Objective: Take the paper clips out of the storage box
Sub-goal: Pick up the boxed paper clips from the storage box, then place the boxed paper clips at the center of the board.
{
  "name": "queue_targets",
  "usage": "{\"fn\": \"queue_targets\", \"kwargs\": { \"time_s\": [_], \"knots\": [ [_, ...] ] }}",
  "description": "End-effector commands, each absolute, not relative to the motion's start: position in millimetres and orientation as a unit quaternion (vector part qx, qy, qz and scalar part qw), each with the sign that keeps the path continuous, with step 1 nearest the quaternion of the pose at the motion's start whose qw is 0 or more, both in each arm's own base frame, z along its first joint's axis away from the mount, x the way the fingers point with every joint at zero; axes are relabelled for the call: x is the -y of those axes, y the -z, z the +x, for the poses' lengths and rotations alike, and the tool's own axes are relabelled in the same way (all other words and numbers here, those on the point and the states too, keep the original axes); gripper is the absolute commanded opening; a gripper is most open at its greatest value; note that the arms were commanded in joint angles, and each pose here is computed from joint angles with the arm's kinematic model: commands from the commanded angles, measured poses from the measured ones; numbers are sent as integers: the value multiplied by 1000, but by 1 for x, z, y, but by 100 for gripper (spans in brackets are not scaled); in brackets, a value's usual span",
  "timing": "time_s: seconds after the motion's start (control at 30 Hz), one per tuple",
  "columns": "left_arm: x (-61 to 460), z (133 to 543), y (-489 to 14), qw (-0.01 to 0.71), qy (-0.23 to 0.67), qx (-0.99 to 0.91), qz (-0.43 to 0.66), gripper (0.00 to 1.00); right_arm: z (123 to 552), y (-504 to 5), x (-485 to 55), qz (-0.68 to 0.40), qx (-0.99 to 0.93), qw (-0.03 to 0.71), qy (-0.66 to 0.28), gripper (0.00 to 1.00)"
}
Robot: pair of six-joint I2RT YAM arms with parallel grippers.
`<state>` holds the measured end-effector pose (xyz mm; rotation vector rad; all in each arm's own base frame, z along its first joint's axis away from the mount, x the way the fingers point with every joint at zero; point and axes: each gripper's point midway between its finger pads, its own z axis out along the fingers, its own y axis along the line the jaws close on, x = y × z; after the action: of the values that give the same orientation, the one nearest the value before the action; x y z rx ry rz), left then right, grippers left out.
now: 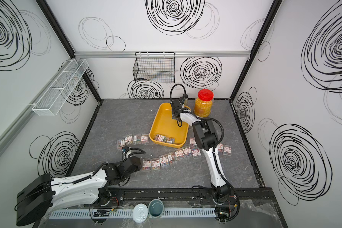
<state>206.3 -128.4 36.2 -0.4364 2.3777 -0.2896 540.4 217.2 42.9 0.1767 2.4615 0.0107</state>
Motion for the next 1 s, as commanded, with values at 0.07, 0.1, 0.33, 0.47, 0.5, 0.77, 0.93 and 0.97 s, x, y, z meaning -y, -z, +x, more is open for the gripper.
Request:
{"fn": "queue_targets", "kwargs": {
  "time_s": [0.07, 0.1, 0.33, 0.47, 0.5, 0.77, 0.93, 0.97],
  "knots": [
    [97, 221, -59, 369, 91, -904, -196, 49, 517, -141, -234, 39, -915, 399, -43, 45],
    [90, 224, -63, 371, 92, -902, -199, 50, 508, -153, -234, 34, -911, 408, -46, 45],
    [35, 246, -94, 397, 69, -886, -232, 51, 417, -201, -243, 21, -891, 449, -66, 45],
    [-1, 253, -93, 390, 52, -876, -279, 50, 353, -209, -283, -1, -875, 465, -132, 45],
    [-6, 255, -90, 388, 57, -873, -291, 50, 338, -208, -295, -8, -873, 465, -146, 45],
    [-44, 239, -85, 412, 23, -840, -352, 51, 261, -194, -361, -37, -872, 442, -208, 45],
    [-40, 234, -94, 449, 57, -821, -349, 54, 221, -173, -414, -65, -873, 412, -253, 45],
    [-37, 234, -96, 454, 65, -819, -345, 54, 215, -167, -424, -69, -875, 406, -253, 45]
  ]
}}
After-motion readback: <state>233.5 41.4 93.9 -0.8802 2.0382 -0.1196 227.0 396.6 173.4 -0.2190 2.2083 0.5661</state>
